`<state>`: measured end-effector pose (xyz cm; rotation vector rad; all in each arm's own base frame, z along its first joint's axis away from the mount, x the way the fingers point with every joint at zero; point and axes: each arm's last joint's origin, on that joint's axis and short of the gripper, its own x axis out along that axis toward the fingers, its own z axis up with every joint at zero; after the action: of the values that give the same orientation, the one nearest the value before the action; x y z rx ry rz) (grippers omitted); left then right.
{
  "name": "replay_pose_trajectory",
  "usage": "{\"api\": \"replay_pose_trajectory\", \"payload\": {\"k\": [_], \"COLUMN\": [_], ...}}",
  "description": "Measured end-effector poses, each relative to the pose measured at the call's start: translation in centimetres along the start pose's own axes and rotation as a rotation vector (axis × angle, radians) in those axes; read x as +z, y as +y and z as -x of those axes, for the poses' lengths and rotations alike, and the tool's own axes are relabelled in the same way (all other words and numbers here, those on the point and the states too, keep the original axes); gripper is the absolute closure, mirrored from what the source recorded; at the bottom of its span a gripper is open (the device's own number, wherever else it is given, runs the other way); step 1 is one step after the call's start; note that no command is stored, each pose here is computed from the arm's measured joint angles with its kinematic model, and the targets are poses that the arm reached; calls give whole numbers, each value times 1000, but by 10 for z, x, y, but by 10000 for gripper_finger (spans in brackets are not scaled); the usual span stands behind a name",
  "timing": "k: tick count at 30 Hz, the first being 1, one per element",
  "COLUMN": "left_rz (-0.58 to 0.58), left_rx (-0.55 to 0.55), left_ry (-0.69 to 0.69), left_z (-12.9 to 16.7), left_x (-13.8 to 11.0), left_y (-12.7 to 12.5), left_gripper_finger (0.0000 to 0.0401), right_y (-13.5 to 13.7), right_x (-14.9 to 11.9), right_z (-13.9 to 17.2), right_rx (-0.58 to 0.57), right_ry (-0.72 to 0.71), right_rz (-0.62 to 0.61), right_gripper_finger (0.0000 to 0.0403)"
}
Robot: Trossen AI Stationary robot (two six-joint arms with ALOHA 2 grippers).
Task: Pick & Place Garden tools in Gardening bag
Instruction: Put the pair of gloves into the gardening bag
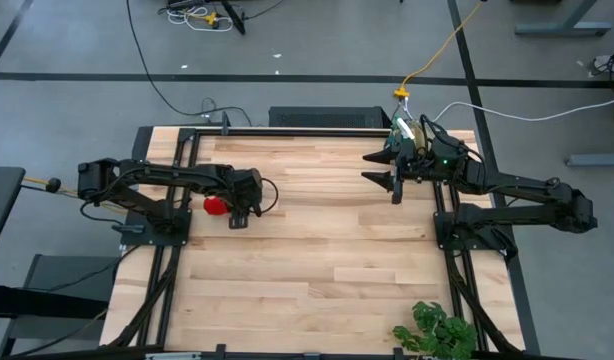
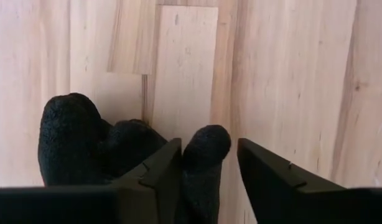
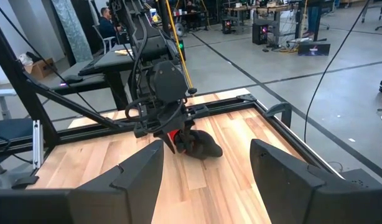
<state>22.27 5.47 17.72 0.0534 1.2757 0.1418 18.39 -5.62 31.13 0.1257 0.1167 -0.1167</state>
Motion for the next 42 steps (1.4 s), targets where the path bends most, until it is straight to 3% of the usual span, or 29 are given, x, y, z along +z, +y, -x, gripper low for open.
{"api": "replay_pose_trajectory", "payload": {"k": [7,30,42], "left_rz": [17,44,47], "left_rx": [1,-11,-2], "left_ry": [-4,-6,-63], "left_z": [0,0,14], "left_x": [0,0,16], "left_y": [0,0,4], "left_gripper_finger": [284,387,395], "right_y": [0,0,0], "right_x": [0,0,0], "right_z": [0,0,0], "right_rx": [0,0,0], "right_ry": [0,0,-1], "right_rz": [0,0,3], "right_gripper_finger": [163,163,163]}}
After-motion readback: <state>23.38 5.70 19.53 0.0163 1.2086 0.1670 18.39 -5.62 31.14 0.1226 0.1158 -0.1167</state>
